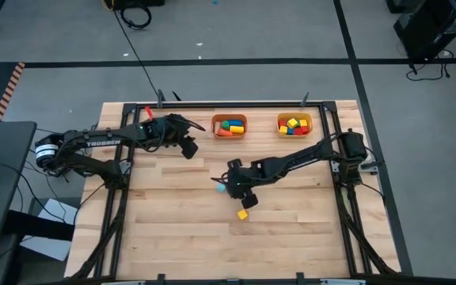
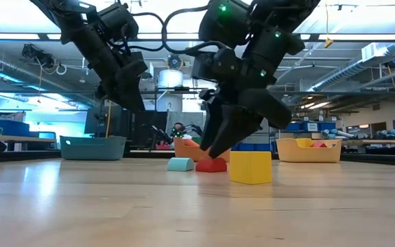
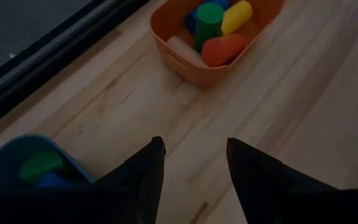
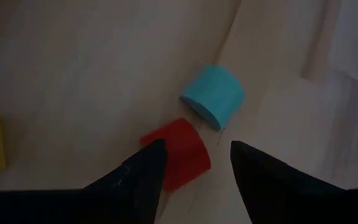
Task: Sort blocks by size
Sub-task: Put the red half-circle block into the blue bin
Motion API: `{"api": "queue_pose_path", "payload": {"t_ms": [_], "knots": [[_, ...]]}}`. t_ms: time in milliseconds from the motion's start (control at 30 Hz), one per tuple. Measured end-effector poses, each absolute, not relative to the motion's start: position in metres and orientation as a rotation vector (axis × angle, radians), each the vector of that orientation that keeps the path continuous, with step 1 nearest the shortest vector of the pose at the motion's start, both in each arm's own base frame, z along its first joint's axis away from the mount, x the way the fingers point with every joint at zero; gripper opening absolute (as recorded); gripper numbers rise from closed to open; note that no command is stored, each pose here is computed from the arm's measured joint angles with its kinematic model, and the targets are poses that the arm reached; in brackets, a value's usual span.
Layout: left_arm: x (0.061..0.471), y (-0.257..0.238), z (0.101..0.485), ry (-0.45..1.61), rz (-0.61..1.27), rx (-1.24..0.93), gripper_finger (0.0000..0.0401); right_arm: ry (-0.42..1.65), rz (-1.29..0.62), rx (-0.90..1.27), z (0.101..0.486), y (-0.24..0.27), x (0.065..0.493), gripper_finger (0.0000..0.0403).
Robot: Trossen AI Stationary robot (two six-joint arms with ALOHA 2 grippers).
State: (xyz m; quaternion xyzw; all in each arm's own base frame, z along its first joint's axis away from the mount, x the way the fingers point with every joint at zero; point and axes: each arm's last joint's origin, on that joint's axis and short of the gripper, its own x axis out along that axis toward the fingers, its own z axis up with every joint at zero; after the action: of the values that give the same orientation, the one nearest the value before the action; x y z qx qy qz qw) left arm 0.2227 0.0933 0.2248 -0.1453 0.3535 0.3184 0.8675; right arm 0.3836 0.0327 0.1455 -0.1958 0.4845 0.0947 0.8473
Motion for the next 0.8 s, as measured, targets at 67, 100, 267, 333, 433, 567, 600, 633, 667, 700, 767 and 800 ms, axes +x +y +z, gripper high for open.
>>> {"api": "queue_pose_path", "payload": {"t_ms": [67, 100, 267, 333, 433, 567, 600, 633, 667, 700, 767, 800], "knots": [[0.223, 0.093, 0.225, 0.74, 0.666, -0.304, 0.0182, 1.022, 0.201, -0.414, 0.145, 0.031, 0.384, 0.0198], [0.223, 0.093, 0.225, 0.74, 0.666, -0.303, 0.0182, 1.022, 0.202, -0.412, 0.144, 0.03, 0.384, 0.0197], [0.223, 0.093, 0.225, 0.74, 0.666, -0.303, 0.0182, 1.013, 0.191, -0.414, 0.147, 0.027, 0.385, 0.0198], [0.223, 0.093, 0.225, 0.742, 0.667, -0.302, 0.0182, 1.012, 0.188, -0.416, 0.151, 0.027, 0.386, 0.0199], [0.222, 0.093, 0.224, 0.745, 0.669, -0.302, 0.0182, 0.992, 0.187, -0.419, 0.158, 0.029, 0.391, 0.0199], [0.223, 0.092, 0.225, 0.745, 0.667, -0.301, 0.0182, 1.027, 0.191, -0.412, 0.161, 0.029, 0.389, 0.0209], [0.223, 0.092, 0.225, 0.744, 0.665, -0.3, 0.0182, 1.043, 0.194, -0.412, 0.16, 0.029, 0.388, 0.0214], [0.223, 0.092, 0.225, 0.744, 0.665, -0.3, 0.0182, 1.056, 0.196, -0.411, 0.16, 0.029, 0.387, 0.022], [0.223, 0.092, 0.225, 0.744, 0.665, -0.3, 0.0182, 1.064, 0.198, -0.412, 0.16, 0.029, 0.386, 0.0226], [0.223, 0.092, 0.225, 0.744, 0.665, -0.3, 0.0182, 1.07, 0.199, -0.412, 0.159, 0.029, 0.386, 0.0232], [0.223, 0.092, 0.225, 0.743, 0.666, -0.303, 0.0182, 1.078, 0.204, -0.418, 0.159, 0.029, 0.385, 0.0245], [0.223, 0.092, 0.225, 0.743, 0.667, -0.304, 0.0182, 1.075, 0.21, -0.427, 0.159, 0.029, 0.385, 0.0251]]}}
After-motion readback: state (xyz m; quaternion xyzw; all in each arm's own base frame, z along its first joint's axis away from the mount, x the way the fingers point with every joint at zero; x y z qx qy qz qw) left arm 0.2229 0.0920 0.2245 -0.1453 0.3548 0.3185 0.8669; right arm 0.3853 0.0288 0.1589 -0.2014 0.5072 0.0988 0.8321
